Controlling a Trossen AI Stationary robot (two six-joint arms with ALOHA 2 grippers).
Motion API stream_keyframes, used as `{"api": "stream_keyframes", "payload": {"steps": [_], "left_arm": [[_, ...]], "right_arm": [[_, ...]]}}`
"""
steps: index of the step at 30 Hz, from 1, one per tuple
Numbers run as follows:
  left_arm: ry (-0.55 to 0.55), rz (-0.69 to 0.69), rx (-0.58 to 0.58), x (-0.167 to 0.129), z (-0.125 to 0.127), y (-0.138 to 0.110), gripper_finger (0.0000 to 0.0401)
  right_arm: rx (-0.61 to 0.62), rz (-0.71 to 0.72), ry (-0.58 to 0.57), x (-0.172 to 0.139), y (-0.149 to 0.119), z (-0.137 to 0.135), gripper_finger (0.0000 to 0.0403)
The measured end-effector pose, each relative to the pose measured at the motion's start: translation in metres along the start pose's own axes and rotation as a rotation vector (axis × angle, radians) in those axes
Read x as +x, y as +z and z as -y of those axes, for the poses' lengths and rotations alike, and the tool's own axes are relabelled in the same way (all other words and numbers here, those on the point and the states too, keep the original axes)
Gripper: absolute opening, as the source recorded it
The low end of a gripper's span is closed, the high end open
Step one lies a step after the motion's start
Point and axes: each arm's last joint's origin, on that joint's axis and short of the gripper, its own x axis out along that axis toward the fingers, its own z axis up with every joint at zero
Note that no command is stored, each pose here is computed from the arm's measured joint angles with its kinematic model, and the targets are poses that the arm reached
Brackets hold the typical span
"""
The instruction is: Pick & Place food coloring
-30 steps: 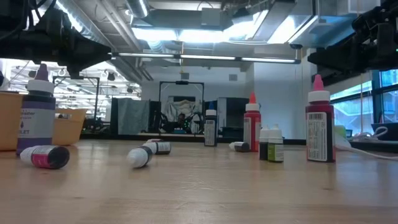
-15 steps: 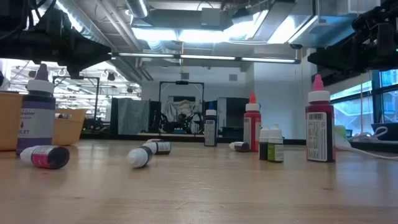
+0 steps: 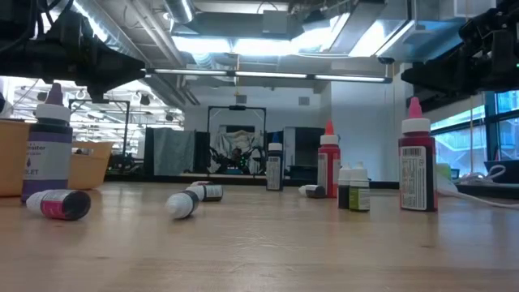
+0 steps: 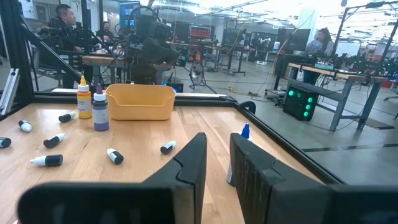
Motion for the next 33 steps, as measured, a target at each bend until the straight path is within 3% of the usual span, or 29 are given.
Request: {"api": "stream_keyframes", "payload": {"steps": [17, 21, 25, 33], "left_arm": [[0.0, 0.0, -0.003, 0.0, 0.0, 0.0, 0.0127], [0.0, 0.0, -0.034, 0.0, 0.0, 0.0, 0.0127], [0.0, 0.0, -0.034, 0.0, 0.0, 0.0, 0.013], [-0.018, -0.002, -0.028, 0.0, 0.0005, 0.0, 0.0183]], "right_arm": [[-0.052, 0.002, -0.001, 0.0, 0.0002, 0.0, 0.0075], [-0.019, 0.001, -0.001, 0.0, 0.0001, 0.0, 0.0075], [0.096, 0.0, -0.002, 0.0, 0.0, 0.0, 0.0075], [0.133, -0.001, -0.001, 0.0, 0.0, 0.0, 0.0075]]}}
